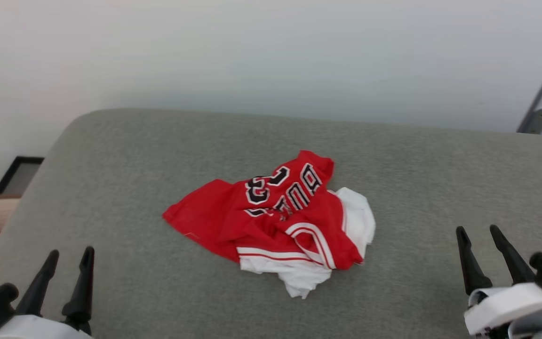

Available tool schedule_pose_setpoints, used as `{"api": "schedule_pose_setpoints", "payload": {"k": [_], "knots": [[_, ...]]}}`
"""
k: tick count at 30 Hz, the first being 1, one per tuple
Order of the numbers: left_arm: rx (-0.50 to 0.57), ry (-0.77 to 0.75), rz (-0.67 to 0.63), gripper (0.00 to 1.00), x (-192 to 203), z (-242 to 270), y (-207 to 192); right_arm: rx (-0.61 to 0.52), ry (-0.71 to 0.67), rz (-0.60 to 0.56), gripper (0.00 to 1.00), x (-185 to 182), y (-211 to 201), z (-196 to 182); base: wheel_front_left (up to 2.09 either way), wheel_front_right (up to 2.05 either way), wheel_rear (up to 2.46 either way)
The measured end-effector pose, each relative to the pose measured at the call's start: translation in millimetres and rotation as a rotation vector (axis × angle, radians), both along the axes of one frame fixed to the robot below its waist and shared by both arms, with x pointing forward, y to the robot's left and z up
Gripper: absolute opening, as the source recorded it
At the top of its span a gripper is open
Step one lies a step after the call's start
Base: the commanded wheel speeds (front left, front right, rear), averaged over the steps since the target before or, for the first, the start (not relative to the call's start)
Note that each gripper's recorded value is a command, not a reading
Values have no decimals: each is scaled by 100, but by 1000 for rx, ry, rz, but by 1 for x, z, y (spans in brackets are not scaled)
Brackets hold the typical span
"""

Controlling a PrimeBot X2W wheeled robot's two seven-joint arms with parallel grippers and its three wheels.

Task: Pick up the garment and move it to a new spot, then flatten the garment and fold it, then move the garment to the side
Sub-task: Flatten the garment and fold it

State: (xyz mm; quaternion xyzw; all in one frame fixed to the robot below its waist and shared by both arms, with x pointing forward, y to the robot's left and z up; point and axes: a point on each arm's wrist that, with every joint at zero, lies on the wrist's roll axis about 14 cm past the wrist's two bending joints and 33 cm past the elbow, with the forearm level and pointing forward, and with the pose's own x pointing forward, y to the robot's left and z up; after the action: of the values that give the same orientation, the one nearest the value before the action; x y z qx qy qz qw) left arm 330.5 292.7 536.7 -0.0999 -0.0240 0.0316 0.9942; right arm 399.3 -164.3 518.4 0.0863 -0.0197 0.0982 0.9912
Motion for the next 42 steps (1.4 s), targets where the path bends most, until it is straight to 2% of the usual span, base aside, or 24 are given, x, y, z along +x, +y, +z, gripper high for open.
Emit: {"api": "schedule_pose_setpoints", "payload": {"k": [9,19,27,32,33,34,42], "knots": [[-33,-12,59,100,-14,-2,12,-42,84,147,100,43,51,1,0,0,0],[-59,32,116,100,-21,-20,22,-153,395,265,100,78,91,-61,0,0,0],[-64,67,149,100,-21,-33,31,-236,658,327,100,82,108,-116,0,0,0],[-67,81,163,100,-21,-38,34,-246,748,352,100,88,118,-128,0,0,0],[-68,80,166,100,-21,-39,34,-258,755,359,31,89,119,-129,0,0,0],[-68,81,165,100,-21,-39,34,-260,753,361,0,91,120,-128,0,0,0],[-65,79,166,100,-23,-40,36,-228,701,314,0,102,106,-114,0,0,0]]}}
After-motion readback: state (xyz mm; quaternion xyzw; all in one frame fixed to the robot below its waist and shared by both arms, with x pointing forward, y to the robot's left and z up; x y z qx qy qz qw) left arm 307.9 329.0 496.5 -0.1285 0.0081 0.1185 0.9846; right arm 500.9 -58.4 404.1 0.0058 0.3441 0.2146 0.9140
